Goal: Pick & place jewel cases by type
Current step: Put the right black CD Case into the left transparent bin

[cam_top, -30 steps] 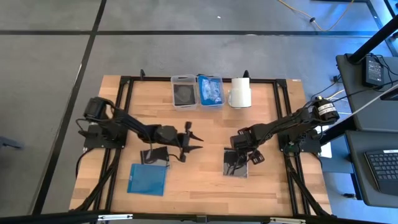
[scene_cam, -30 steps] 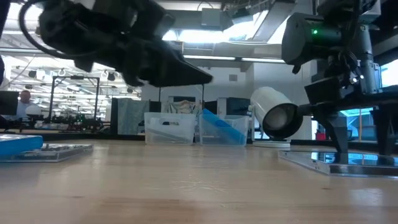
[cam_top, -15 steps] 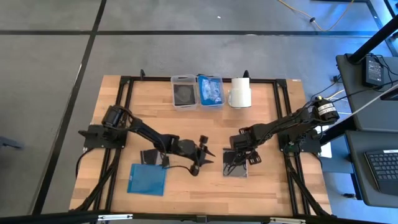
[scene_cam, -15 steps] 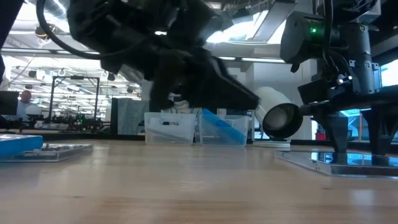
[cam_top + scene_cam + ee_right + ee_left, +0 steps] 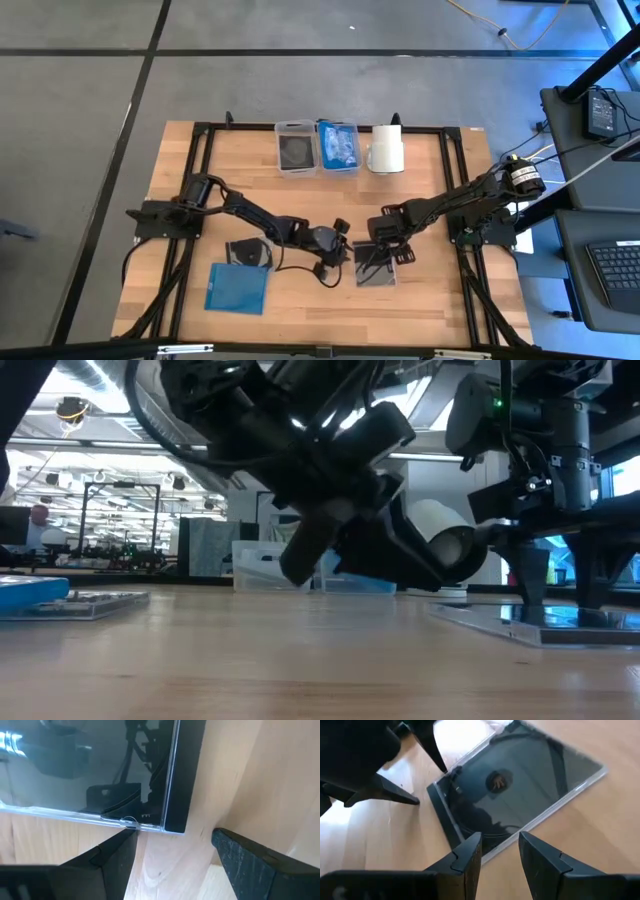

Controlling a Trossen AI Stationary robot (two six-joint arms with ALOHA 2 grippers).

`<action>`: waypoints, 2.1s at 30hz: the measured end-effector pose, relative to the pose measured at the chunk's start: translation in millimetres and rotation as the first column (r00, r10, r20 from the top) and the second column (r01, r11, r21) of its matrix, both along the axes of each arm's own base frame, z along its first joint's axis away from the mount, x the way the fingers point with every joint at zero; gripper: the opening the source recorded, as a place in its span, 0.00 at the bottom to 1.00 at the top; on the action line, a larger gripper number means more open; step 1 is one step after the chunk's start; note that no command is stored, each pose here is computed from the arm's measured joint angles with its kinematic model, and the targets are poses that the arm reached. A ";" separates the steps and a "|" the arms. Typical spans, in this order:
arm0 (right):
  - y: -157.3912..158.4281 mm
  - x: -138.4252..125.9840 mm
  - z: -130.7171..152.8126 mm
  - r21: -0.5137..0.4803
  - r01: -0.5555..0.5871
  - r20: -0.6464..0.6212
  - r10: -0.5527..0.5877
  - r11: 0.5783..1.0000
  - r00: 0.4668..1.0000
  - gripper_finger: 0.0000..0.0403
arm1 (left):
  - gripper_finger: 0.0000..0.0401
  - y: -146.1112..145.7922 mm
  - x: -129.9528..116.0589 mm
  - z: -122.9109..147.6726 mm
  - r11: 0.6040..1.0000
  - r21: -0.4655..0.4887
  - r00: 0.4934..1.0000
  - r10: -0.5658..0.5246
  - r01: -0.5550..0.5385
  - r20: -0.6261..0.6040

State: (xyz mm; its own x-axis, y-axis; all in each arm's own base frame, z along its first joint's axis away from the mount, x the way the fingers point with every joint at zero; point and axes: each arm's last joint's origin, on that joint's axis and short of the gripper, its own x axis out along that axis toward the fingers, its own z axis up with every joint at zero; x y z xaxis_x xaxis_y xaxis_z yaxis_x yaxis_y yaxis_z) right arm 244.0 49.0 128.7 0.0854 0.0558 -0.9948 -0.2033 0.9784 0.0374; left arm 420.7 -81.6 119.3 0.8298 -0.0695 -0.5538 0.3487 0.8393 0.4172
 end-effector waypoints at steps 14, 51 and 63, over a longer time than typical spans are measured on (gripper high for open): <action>2.4 13.1 0.9 0.001 -0.109 0.144 0.108 0.994 0.984 0.68 | 0.32 4.3 -6.2 -6.6 0.991 0.131 0.994 -0.024 0.037 -0.103; -8.3 -21.4 66.5 0.052 0.288 0.253 -0.292 0.956 0.922 0.68 | 0.32 10.1 -22.9 -17.7 0.915 -0.155 0.878 0.292 -0.372 -0.380; 0.7 -42.8 15.3 0.016 0.234 0.306 -0.227 0.972 0.925 0.68 | 0.32 11.5 -24.5 -17.7 0.838 -0.223 0.825 0.379 -0.498 -0.419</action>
